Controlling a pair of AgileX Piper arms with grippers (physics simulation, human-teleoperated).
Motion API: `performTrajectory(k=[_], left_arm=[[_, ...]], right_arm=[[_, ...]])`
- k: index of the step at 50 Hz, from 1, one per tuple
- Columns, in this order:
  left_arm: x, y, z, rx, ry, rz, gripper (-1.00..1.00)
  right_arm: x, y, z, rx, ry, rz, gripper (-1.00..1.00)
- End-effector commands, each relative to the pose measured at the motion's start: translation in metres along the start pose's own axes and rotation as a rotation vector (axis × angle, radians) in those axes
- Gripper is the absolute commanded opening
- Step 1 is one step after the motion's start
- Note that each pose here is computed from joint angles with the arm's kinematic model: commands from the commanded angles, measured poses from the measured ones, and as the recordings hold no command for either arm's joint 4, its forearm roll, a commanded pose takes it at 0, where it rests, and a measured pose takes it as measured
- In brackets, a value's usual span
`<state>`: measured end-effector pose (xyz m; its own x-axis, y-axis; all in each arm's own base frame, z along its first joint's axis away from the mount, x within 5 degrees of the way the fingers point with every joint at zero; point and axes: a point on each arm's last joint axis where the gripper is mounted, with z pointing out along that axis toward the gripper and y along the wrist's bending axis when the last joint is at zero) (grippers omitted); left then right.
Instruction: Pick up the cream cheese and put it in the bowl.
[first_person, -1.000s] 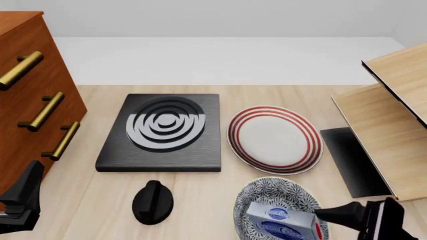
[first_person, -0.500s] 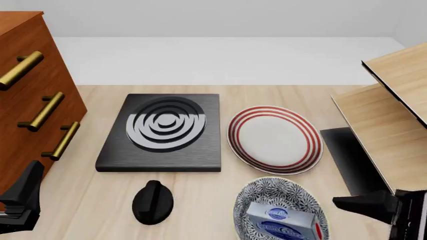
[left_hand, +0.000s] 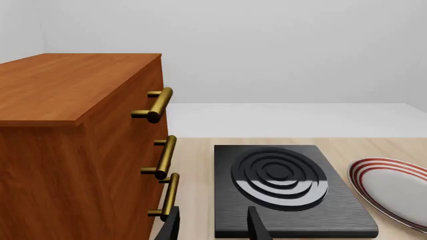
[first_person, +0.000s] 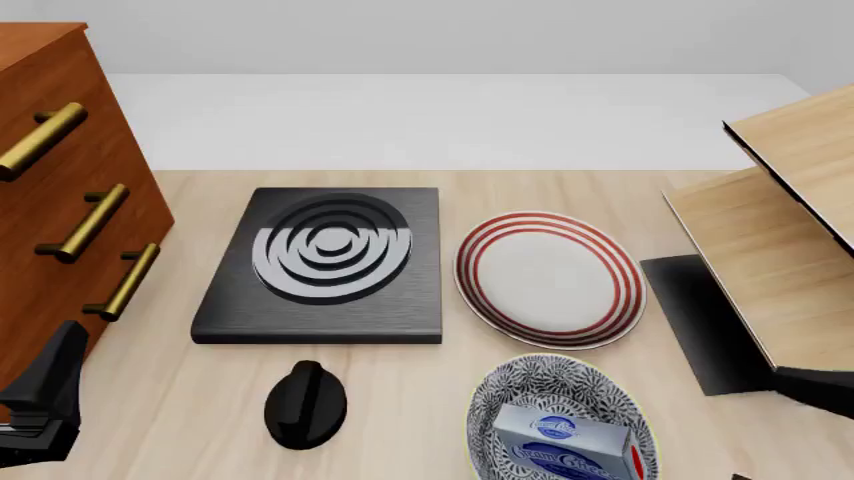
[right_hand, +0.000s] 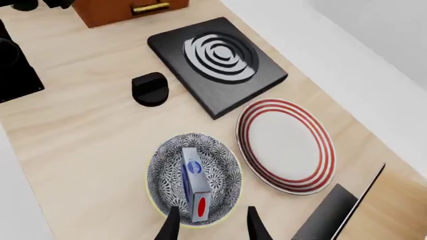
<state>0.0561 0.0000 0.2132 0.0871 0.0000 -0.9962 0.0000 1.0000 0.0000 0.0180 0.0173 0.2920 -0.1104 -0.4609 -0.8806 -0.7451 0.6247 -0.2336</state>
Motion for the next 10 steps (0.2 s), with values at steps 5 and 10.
performTrajectory(k=[5, 10], left_arm=[[0.000, 0.000, 0.000, 0.000, 0.000, 0.000, 1.00], [0.000, 0.000, 0.000, 0.000, 0.000, 0.000, 1.00]], right_arm=[[-0.003, 0.000, -0.045, 0.064, -0.110, 0.053, 1.00], [-0.011, -0.001, -0.063, 0.094, -0.156, 0.085, 1.00]])
